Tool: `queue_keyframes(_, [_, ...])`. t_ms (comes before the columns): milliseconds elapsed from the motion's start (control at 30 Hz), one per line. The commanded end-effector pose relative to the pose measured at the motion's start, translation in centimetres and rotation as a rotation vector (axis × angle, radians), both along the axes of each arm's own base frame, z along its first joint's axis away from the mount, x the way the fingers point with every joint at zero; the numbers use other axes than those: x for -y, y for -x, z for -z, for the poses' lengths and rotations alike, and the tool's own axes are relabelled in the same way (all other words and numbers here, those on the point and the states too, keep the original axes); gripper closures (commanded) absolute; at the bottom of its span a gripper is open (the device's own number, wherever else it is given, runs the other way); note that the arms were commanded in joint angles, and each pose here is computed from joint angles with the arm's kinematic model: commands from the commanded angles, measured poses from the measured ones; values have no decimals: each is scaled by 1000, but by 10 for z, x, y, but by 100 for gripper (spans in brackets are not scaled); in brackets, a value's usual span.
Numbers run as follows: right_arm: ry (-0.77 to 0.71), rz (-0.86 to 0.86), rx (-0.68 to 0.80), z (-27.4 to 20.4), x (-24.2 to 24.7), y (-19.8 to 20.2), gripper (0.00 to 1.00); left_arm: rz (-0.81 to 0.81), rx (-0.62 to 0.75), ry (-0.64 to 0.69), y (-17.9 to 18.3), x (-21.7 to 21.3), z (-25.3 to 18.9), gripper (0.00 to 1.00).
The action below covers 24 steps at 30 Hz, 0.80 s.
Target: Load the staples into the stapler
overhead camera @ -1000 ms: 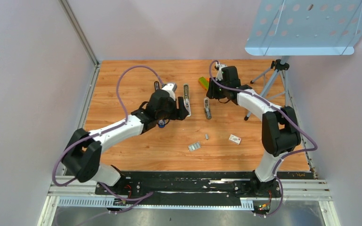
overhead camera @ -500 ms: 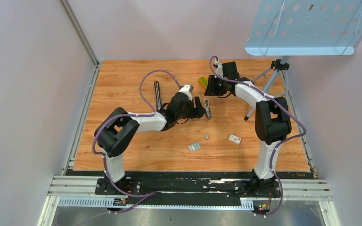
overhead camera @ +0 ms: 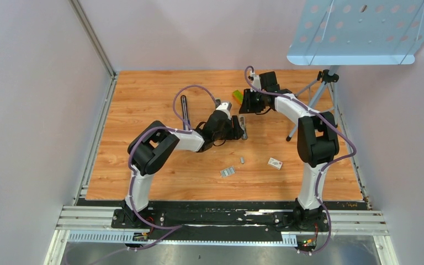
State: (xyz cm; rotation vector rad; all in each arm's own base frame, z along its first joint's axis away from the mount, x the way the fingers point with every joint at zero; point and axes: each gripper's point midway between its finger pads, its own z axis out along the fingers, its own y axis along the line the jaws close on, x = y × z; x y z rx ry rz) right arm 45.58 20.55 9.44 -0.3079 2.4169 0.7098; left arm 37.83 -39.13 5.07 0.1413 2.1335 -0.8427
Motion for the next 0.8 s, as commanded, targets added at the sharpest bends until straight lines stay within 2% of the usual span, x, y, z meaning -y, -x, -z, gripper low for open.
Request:
queue_keyframes(0, [2,-12,-29,4,6,-1,64,-7,25,15,-9,9,-4,44])
queue_keyframes(200, [9,-15,-35,7,7,0,66,3,20,-7,-11,11,9,46])
queue_keyframes(567, [21,-25,-45,8,10,6,69,-10,-13,-65,-11,6,31,56])
queue_keyframes(767, [27,-30,-39,1,13,14,72,-17,-21,-94,-12,3,38,59])
